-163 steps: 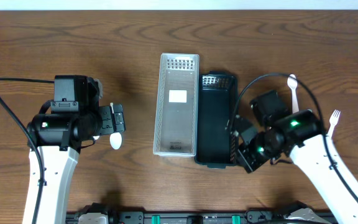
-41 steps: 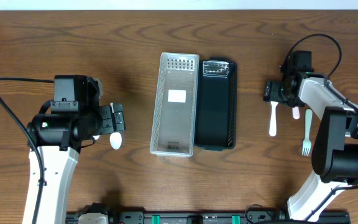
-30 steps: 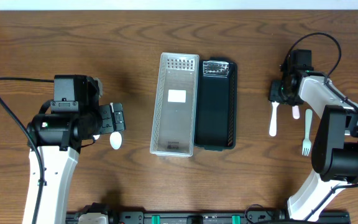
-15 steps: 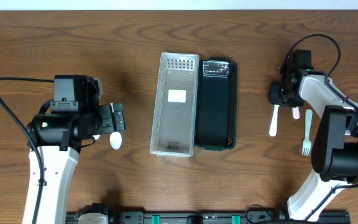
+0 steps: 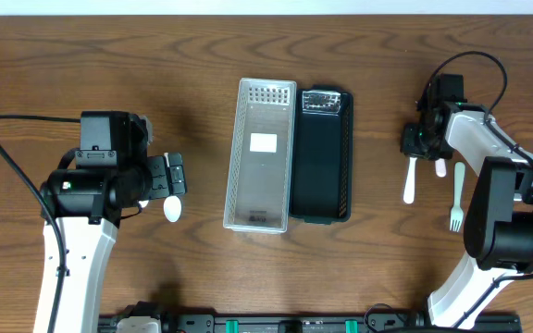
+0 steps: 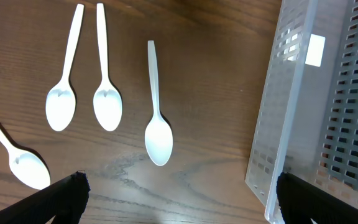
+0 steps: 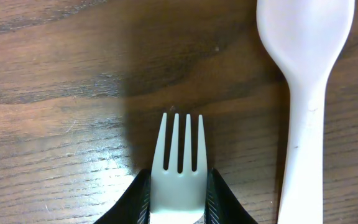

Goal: Pack container
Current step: 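Move right gripper over the white fork and grasp it, then carry the fork into the dark basket and release it, then lower right gripper onto the white spoon and grasp it, then carry the spoon into the dark basket beside the fork and release, then lower right gripper onto the pale green spork and grasp it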

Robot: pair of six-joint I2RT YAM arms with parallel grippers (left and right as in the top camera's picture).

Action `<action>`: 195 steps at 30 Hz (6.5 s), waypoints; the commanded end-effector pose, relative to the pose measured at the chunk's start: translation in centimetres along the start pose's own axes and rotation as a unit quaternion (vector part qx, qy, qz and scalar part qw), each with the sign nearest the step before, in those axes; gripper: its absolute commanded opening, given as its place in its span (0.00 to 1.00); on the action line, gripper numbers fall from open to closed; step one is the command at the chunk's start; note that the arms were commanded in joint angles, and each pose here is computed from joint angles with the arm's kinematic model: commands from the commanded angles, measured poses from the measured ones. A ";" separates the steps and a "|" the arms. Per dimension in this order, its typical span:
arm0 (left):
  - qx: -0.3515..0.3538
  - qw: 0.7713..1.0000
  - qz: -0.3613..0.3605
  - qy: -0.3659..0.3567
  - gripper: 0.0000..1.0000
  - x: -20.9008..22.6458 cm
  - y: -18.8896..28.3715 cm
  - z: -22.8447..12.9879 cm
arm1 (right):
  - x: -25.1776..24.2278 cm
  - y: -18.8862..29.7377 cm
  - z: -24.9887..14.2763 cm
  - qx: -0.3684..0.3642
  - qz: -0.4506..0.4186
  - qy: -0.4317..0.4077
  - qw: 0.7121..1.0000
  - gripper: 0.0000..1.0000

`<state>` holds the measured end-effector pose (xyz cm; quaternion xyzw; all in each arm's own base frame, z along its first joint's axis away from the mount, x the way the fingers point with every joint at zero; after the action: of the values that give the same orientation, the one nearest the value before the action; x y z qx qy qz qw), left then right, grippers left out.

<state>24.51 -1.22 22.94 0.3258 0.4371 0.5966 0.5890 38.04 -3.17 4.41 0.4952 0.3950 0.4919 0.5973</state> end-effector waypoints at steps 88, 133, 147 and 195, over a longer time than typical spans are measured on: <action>-0.011 1.000 0.000 -0.002 0.98 -0.2 0.4 0.6 | -3.8 -1.5 4.6 0.119 0.000 0.047 0.992 0.86; -0.010 1.000 0.000 -0.002 0.98 -0.1 0.4 0.6 | 9.3 21.2 6.3 -0.099 0.103 0.072 0.987 0.03; -0.001 1.000 0.001 -0.001 0.98 0.0 -0.1 0.1 | 20.9 13.8 -3.2 0.013 0.106 0.143 0.984 0.02; -0.001 1.000 0.002 -0.003 0.98 0.0 -0.1 0.1 | -8.0 7.8 -7.0 0.123 -0.008 -0.171 0.978 0.42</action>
<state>24.67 -1.22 22.97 0.3237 0.4351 0.5977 0.5905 28.91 -9.79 11.92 0.6322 0.3428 0.3416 0.6051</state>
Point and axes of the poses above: each gripper's point midway between its finger pads, its own y axis back along the fingers, its own x axis along the line the jaws close on, z = x × y, the point moved 5 cm from there along y, back along the fingers
